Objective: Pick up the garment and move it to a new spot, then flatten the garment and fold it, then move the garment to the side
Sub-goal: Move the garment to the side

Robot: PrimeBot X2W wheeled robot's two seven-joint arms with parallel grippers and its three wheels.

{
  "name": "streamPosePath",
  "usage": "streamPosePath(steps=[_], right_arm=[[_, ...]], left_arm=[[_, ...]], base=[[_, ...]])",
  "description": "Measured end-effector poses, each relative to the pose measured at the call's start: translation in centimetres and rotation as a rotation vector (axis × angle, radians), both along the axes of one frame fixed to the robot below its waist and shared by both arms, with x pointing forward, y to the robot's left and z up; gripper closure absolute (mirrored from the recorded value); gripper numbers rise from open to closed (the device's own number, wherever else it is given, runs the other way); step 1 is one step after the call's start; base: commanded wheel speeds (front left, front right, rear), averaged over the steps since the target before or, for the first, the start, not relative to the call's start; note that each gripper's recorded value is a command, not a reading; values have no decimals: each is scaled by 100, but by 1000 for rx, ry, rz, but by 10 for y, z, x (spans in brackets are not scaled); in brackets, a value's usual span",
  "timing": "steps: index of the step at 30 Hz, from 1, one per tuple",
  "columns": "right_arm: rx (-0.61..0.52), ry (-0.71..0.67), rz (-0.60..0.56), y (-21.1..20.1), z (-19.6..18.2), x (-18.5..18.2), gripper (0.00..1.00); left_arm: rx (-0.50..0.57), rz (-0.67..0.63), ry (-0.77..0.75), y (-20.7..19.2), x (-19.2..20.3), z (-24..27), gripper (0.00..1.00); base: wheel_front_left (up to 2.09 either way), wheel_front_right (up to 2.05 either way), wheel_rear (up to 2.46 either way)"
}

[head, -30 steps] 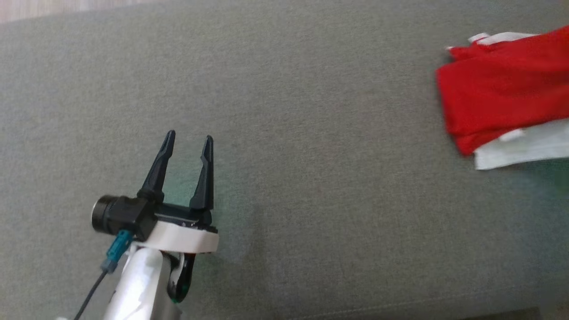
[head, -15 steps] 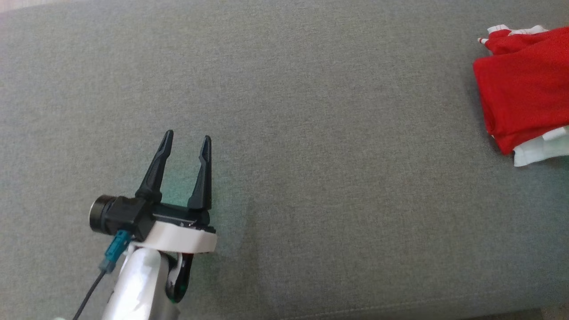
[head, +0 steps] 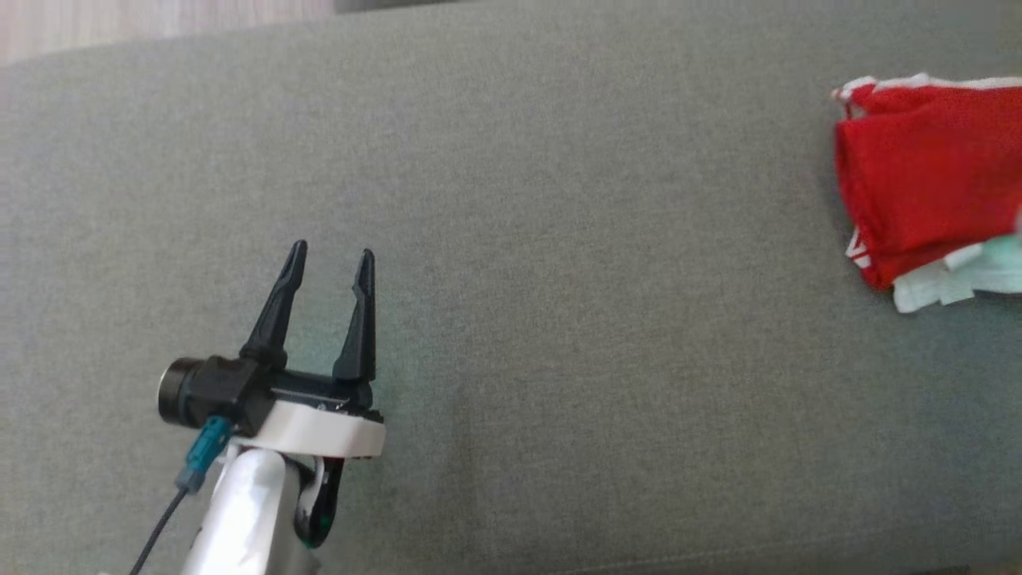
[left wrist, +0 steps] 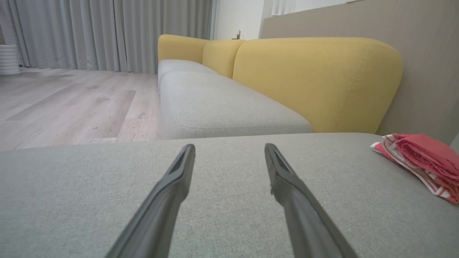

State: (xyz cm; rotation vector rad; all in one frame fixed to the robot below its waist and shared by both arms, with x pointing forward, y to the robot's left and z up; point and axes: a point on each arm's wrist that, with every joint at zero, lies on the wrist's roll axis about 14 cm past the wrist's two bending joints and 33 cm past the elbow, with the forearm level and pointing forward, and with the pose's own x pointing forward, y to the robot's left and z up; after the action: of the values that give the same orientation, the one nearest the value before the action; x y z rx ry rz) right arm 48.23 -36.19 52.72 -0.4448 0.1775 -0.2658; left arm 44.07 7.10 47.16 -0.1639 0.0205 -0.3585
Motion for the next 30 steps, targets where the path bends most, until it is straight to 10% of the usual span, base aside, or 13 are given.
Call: streamPosePath(steps=[11, 30], right_arm=[[151, -277, 262, 123, 55, -9, 0], [568, -147, 337, 193, -48, -87, 0]], left_arm=[[-13, 30, -80, 9, -23, 35, 0], [-40, 185, -49, 46, -43, 32, 0]], base=[[0, 0, 0], [0, 0, 0]])
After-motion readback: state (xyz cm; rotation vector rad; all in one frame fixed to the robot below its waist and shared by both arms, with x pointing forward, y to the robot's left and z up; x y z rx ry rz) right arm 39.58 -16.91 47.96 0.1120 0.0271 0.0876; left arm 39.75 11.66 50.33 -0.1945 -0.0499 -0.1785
